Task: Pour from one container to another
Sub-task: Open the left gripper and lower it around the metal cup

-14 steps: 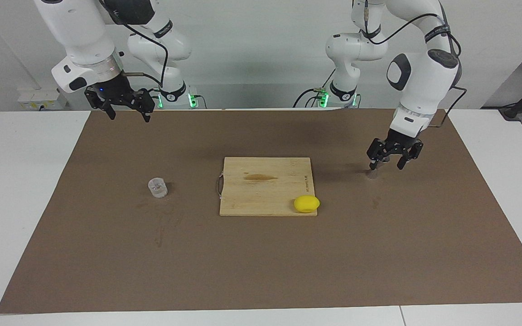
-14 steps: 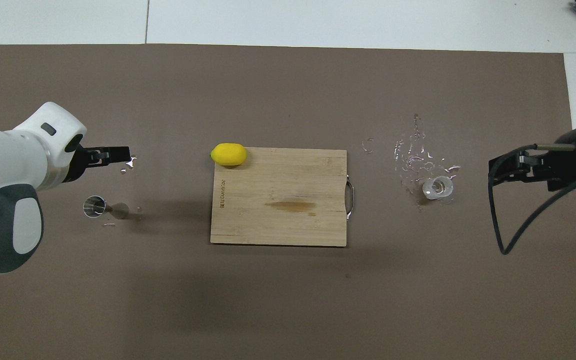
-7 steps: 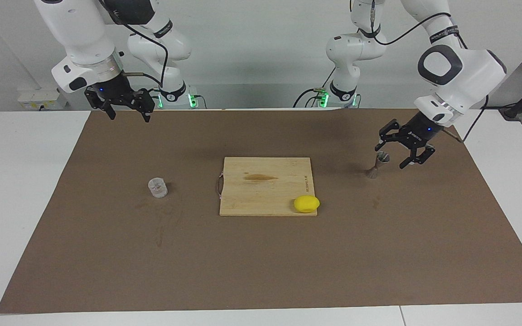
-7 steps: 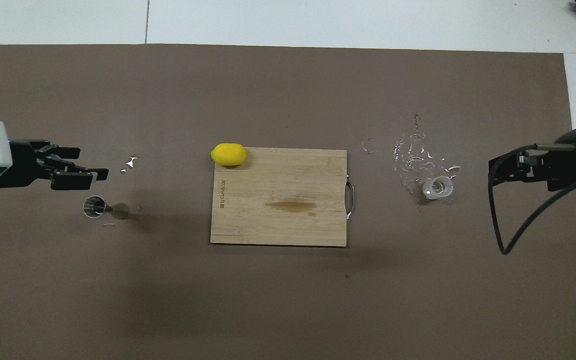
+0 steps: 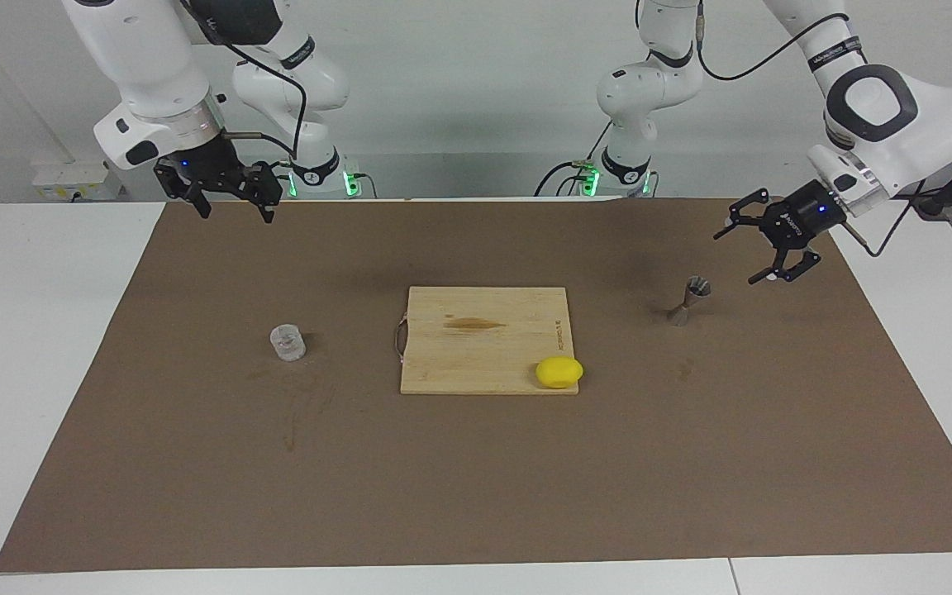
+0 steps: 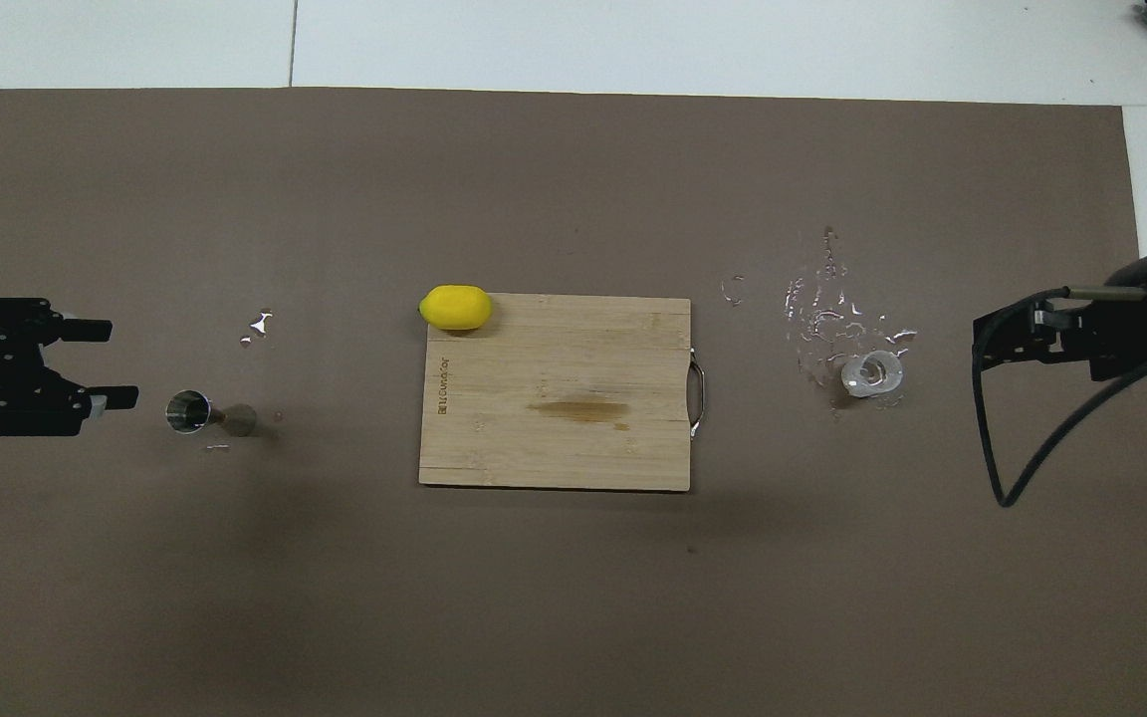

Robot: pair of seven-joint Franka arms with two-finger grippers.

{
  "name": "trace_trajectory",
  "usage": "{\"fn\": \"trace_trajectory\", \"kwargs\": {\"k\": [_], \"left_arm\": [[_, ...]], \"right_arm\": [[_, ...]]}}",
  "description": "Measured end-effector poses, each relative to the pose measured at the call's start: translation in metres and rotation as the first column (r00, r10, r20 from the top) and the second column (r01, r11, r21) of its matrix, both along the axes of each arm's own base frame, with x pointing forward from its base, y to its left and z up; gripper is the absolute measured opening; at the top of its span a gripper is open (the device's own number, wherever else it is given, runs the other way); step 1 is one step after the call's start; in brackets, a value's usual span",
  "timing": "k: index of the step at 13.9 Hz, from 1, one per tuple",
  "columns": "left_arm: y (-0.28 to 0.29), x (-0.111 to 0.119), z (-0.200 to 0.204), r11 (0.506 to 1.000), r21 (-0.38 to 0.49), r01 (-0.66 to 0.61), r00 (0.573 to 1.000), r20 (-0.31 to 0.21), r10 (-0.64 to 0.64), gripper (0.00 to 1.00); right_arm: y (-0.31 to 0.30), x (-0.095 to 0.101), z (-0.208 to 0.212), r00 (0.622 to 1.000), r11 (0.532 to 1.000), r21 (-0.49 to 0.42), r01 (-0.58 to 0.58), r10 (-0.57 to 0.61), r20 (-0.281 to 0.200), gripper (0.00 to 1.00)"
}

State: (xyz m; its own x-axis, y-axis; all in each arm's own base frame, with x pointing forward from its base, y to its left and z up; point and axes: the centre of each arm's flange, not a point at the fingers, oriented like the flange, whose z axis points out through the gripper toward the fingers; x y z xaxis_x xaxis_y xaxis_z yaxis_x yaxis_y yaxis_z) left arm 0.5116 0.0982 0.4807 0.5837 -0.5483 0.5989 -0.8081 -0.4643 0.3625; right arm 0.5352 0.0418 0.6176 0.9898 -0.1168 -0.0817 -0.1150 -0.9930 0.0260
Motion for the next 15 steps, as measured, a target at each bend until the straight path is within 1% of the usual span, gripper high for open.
{"fn": "trace_trajectory", "kwargs": {"k": [1, 3, 6, 7, 10, 11, 14, 15], "left_arm": [[0.013, -0.004, -0.004, 1.000, -0.019, 0.019, 1.000, 0.024, -0.019, 1.00], [0.028, -0.007, -0.015, 0.996, -0.076, 0.053, 0.997, 0.056, -0.049, 1.00], [0.027, -0.004, -0.040, 0.979, -0.159, 0.126, 0.990, 0.087, -0.113, 1.00], [0.028, -0.002, -0.050, 0.972, -0.180, 0.148, 0.986, 0.106, -0.130, 1.00], [0.038, 0.004, -0.082, 0.946, -0.244, 0.214, 0.964, 0.207, -0.165, 1.00], [0.041, 0.006, -0.091, 0.938, -0.259, 0.228, 0.959, 0.225, -0.171, 1.00], [0.049, 0.013, -0.106, 0.926, -0.297, 0.233, 0.956, 0.244, -0.162, 1.00], [0.050, 0.015, -0.108, 0.922, -0.304, 0.240, 0.952, 0.261, -0.162, 1.00]], "right_arm": [[0.000, 0.000, 0.000, 1.000, 1.000, 0.000, 0.000, 0.000, 0.000, 1.00], [0.000, 0.000, 0.000, 1.000, 1.000, 0.000, 0.000, 0.000, 0.000, 1.00], [0.000, 0.000, 0.000, 1.000, 1.000, 0.000, 0.000, 0.000, 0.000, 1.00], [0.000, 0.000, 0.000, 1.000, 1.000, 0.000, 0.000, 0.000, 0.000, 1.00], [0.000, 0.000, 0.000, 1.000, 1.000, 0.000, 0.000, 0.000, 0.000, 1.00], [0.000, 0.000, 0.000, 1.000, 1.000, 0.000, 0.000, 0.000, 0.000, 1.00], [0.000, 0.000, 0.000, 1.000, 1.000, 0.000, 0.000, 0.000, 0.000, 1.00], [0.000, 0.000, 0.000, 1.000, 1.000, 0.000, 0.000, 0.000, 0.000, 1.00]]}}
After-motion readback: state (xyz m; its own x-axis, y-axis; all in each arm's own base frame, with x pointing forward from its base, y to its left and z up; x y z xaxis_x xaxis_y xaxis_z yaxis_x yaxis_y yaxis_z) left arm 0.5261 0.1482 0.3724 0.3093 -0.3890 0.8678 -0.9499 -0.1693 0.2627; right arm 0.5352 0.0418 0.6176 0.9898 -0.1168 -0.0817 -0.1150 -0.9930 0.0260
